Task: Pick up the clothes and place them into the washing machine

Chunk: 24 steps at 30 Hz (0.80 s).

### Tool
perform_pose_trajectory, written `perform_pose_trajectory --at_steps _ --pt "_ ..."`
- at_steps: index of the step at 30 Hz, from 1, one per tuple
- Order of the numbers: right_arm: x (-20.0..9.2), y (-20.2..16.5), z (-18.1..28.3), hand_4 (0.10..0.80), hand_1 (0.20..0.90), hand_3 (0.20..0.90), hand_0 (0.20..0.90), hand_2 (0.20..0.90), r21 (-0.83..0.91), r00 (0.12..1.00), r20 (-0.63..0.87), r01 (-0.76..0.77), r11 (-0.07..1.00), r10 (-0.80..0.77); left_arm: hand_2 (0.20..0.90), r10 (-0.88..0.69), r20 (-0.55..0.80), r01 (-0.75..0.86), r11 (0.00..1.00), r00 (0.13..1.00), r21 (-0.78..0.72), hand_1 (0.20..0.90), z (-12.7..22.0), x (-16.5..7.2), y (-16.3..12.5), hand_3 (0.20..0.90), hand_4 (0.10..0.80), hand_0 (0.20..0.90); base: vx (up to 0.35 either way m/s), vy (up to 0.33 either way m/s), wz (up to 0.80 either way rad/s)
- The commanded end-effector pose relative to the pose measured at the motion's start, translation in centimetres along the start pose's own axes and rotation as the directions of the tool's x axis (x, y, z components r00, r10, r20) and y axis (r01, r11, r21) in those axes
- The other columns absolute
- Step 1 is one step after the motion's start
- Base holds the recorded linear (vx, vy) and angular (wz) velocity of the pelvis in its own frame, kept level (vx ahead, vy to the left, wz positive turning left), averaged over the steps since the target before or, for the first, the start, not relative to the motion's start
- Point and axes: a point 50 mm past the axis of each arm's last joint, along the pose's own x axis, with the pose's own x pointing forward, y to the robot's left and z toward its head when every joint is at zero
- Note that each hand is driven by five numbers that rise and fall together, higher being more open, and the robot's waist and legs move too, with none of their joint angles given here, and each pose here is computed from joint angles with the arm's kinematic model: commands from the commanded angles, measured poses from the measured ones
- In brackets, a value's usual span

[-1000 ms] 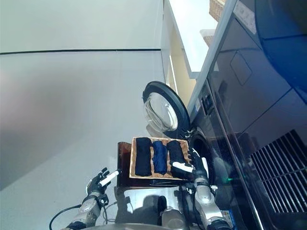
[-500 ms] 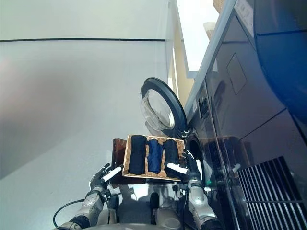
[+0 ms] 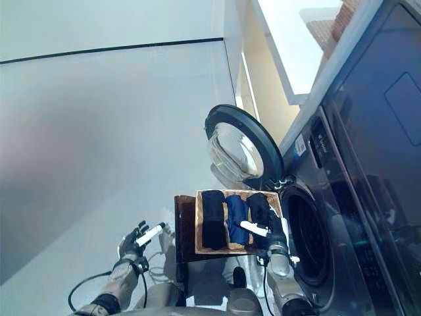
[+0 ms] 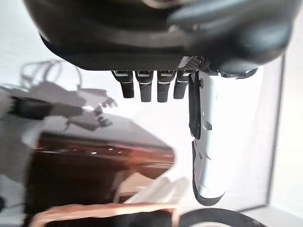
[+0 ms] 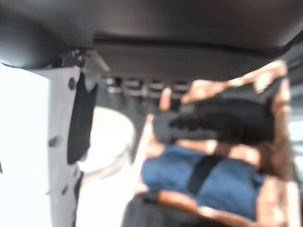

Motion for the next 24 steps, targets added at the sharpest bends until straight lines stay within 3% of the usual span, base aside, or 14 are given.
perform_pose_trajectory --at_steps 1,6,12,24 --pt "1.5 0.4 5.0 0.8 0.9 0.9 0.9 0.9 0.04 0.979 0.199 0.028 0.999 -0.036 0.9 0.027 0.152 -0.024 1.0 0.988 -0.019 0.9 3.4 0.8 0.8 0.9 0.8 0.9 -0.01 0.14 -0.39" --pt "2.2 0.5 7.0 0.8 0.9 0.9 0.9 0.9 0.009 0.963 0.262 0.066 0.998 -0.066 0.9 0.047 0.181 -0.039 0.998 0.982 -0.045 0.9 4.2 0.9 1.2 0.9 0.8 0.9 -0.032 0.084 -0.39" --pt "2.8 -0.5 9.0 0.8 0.9 0.9 0.9 0.9 -0.041 0.935 0.331 0.15 0.988 -0.128 0.9 0.079 0.22 -0.062 0.994 0.972 -0.086 0.9 5.5 1.2 1.0 0.9 0.8 0.9 0.064 -0.11 -0.14" --pt "4.8 -3.2 10.1 0.8 0.9 0.9 0.9 0.9 -0.115 0.914 0.315 0.303 0.946 -0.254 0.9 -0.017 0.235 0.035 0.997 0.972 -0.074 0.9 5.8 1.1 -2.1 0.9 0.8 0.9 0.026 -0.094 0.33"
